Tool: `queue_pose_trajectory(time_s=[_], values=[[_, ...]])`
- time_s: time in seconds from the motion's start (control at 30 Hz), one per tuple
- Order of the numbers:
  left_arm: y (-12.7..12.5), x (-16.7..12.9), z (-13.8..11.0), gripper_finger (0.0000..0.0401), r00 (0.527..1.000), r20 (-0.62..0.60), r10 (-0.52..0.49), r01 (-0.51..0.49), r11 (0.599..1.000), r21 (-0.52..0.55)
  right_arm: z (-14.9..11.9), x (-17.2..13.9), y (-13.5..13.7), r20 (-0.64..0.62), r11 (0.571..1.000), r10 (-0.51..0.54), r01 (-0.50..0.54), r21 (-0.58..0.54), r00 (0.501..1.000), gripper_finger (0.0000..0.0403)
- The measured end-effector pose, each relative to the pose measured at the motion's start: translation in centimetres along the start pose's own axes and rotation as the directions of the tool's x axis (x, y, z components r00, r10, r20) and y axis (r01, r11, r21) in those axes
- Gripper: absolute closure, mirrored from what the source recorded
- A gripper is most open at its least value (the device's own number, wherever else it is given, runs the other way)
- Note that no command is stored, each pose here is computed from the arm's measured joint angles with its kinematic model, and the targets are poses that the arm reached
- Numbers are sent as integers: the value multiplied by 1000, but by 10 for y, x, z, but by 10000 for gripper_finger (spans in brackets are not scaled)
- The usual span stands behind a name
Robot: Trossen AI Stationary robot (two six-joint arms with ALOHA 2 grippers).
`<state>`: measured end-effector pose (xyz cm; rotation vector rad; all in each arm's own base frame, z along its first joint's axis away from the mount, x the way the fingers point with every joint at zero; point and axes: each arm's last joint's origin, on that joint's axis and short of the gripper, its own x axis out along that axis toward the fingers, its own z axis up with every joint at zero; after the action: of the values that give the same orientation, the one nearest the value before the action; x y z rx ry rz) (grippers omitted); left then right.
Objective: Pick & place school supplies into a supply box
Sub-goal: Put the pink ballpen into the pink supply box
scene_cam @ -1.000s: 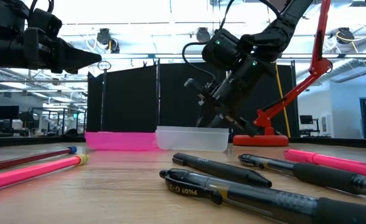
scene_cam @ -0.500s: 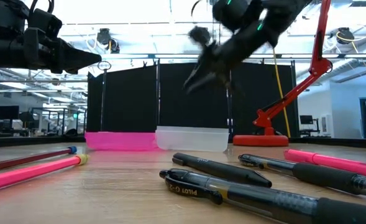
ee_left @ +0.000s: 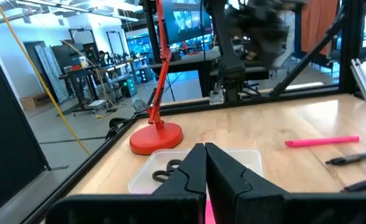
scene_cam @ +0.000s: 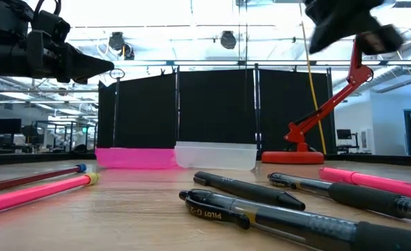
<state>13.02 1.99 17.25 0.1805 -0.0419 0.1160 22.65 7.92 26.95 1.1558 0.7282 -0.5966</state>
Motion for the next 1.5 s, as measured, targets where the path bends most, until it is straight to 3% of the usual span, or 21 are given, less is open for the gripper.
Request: queue_pose_trajectory(time_s=[0.33, 0.6, 0.8, 0.9, 1.0, 1.23, 1.37, 1.5], values=[[0, 0, 0, 391, 1000, 2, 0, 0, 1000, 3, -80, 47, -13, -108, 976, -218, 215, -35, 970, 403], [0, 0, 0, 391, 1000, 2, 1, -1, 999, 41, -99, 78, -30, -201, 916, -402, 397, -64, 893, 403], [0, 0, 0, 391, 1000, 2, 1, -1, 999, 53, -103, 88, -30, -210, 918, -395, 391, -62, 894, 403], [0, 0, 0, 391, 1000, 2, 1, -1, 998, 60, -105, 88, -18, -223, 935, -351, 351, -40, 909, 403], [0, 0, 0, 391, 1000, 2, 1, -1, 998, 59, -106, 84, 13, -191, 937, -348, 340, -75, 918, 403], [0, 0, 0, 391, 1000, -3, 1, 0, 999, 44, -98, 73, 83, -80, 889, -450, 436, -142, 890, 403], [0, 0, -1, 391, 1000, -6, 1, -1, 1000, 23, -98, 81, 86, -12, 841, -534, 529, -114, 846, 403], [0, 0, -1, 391, 1000, -8, 0, 0, 1000, 28, -107, 100, 78, -59, 803, -594, 587, -103, 802, 403]])
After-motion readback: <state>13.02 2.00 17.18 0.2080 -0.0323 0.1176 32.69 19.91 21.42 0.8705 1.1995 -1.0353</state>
